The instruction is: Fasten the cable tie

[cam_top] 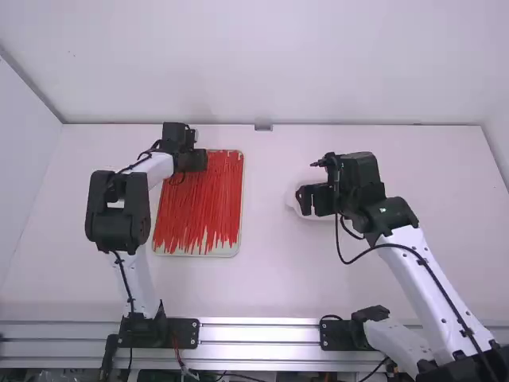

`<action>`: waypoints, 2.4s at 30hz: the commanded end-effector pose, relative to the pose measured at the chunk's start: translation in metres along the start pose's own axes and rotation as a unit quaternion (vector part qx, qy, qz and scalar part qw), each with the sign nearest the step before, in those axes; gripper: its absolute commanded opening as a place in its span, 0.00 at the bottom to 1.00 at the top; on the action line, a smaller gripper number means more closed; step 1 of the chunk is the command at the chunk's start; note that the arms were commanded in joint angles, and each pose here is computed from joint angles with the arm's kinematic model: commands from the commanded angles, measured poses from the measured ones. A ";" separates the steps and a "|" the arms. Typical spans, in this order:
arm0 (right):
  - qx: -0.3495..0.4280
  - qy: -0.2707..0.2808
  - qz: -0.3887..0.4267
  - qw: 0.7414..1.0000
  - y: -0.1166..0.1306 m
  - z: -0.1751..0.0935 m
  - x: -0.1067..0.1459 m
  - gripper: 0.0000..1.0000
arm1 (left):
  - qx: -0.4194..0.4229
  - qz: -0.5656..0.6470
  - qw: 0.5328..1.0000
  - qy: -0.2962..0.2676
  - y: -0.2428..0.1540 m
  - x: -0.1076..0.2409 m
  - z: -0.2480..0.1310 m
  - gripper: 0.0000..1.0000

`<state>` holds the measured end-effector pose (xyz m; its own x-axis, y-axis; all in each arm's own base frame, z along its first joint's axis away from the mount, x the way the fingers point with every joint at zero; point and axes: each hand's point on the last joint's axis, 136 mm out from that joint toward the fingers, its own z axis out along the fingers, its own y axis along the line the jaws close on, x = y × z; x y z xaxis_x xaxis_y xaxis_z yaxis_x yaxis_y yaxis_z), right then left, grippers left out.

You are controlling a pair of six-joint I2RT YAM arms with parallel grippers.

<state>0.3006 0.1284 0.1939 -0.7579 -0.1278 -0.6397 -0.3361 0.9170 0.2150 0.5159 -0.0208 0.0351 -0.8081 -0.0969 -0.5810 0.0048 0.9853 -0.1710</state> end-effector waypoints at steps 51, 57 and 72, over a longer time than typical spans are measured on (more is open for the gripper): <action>-0.002 0.004 0.002 1.000 0.002 -0.004 -0.003 1.00 | -0.003 -0.001 1.000 0.007 0.000 0.000 0.018 0.24; -0.002 0.003 0.002 1.000 0.002 -0.004 -0.003 0.99 | -0.017 -0.002 1.000 0.022 0.004 0.007 0.017 0.21; 0.000 -0.001 0.001 1.000 0.001 -0.004 -0.005 0.99 | -0.017 -0.005 0.999 0.039 0.006 0.016 0.017 0.18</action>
<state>0.2973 0.1273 0.1909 -0.7692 -0.1313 -0.6254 -0.3318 0.9184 0.2154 0.5101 -0.0186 0.0060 -0.8557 -0.0997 -0.5078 -0.0251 0.9881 -0.1517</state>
